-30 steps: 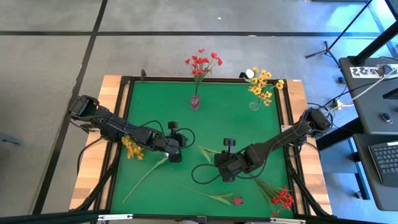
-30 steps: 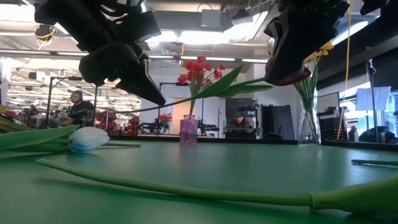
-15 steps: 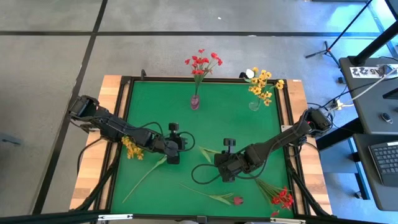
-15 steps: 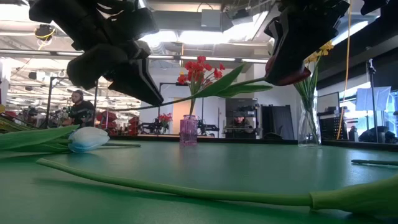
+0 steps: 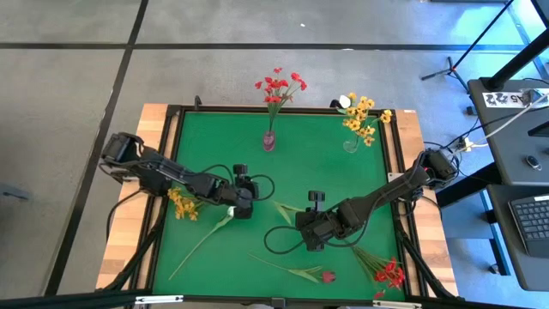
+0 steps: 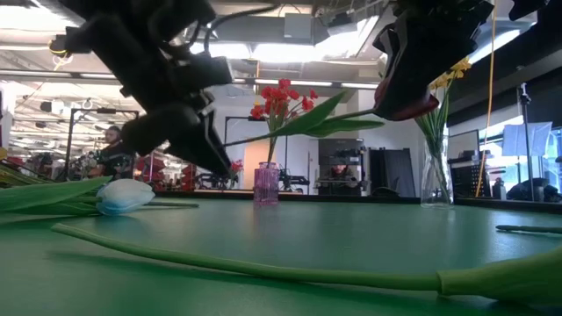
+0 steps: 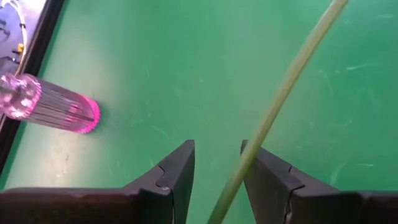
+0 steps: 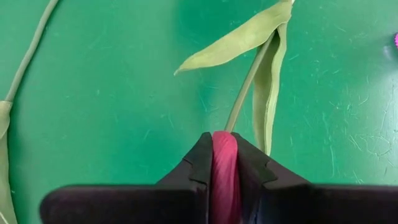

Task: Sort flowers into vase by color
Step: Put the top red flower into the pink vase

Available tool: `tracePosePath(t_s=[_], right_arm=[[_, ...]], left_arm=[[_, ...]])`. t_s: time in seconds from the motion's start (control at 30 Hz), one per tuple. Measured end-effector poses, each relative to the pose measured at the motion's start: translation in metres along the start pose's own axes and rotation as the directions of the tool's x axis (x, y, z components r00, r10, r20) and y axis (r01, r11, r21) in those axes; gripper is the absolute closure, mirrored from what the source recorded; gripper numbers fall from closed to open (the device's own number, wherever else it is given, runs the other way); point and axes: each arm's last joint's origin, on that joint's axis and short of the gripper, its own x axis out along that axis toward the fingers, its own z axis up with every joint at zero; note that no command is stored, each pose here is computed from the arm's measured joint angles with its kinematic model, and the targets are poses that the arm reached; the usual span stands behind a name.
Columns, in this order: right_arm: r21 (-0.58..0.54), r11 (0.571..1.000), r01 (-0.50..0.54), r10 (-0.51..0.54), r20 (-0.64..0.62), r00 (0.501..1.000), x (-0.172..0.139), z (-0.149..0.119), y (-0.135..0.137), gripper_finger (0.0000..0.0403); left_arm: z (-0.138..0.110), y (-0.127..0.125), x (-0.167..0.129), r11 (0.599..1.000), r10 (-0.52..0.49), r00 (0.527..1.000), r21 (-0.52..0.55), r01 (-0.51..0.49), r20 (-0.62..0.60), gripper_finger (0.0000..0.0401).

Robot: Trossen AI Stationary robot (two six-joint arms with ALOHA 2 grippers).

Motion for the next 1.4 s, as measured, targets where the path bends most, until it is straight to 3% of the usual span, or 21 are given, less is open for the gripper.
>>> tracePosePath(t_s=[0.13, 0.43, 0.77, 1.1, 1.4], right_arm=[[0.000, 1.000, -0.002, 0.002, 0.000, 1.000, 0.000, 0.000, 0.000, 0.0365], [0.000, 1.000, -0.007, 0.007, -0.003, 1.000, 0.000, 0.000, 0.000, 0.0365], [0.000, 1.000, -0.004, 0.004, -0.004, 1.000, 0.000, 0.000, 0.000, 0.0357], [0.046, 0.998, 0.035, -0.032, -0.050, 0.998, -0.030, 0.006, -0.008, 0.0261], [0.025, 0.998, 0.061, -0.063, 0.080, 0.995, -0.069, 0.027, 0.000, 0.0214]], left_arm=[[-0.002, -0.002, 0.003, 1.000, 0.000, 1.000, 0.007, 0.000, -0.012, 0.0289], [-0.001, -0.008, -0.001, 0.999, 0.024, 1.000, 0.027, -0.024, 0.005, 0.0395], [-0.001, -0.011, -0.005, 0.995, 0.097, 0.995, -0.014, -0.096, 0.020, 0.0400], [0.000, -0.010, -0.005, 0.994, 0.101, 0.994, -0.047, -0.100, 0.027, 0.0401], [0.001, -0.010, -0.005, 0.993, 0.101, 0.994, -0.067, -0.098, 0.037, 0.0401]])
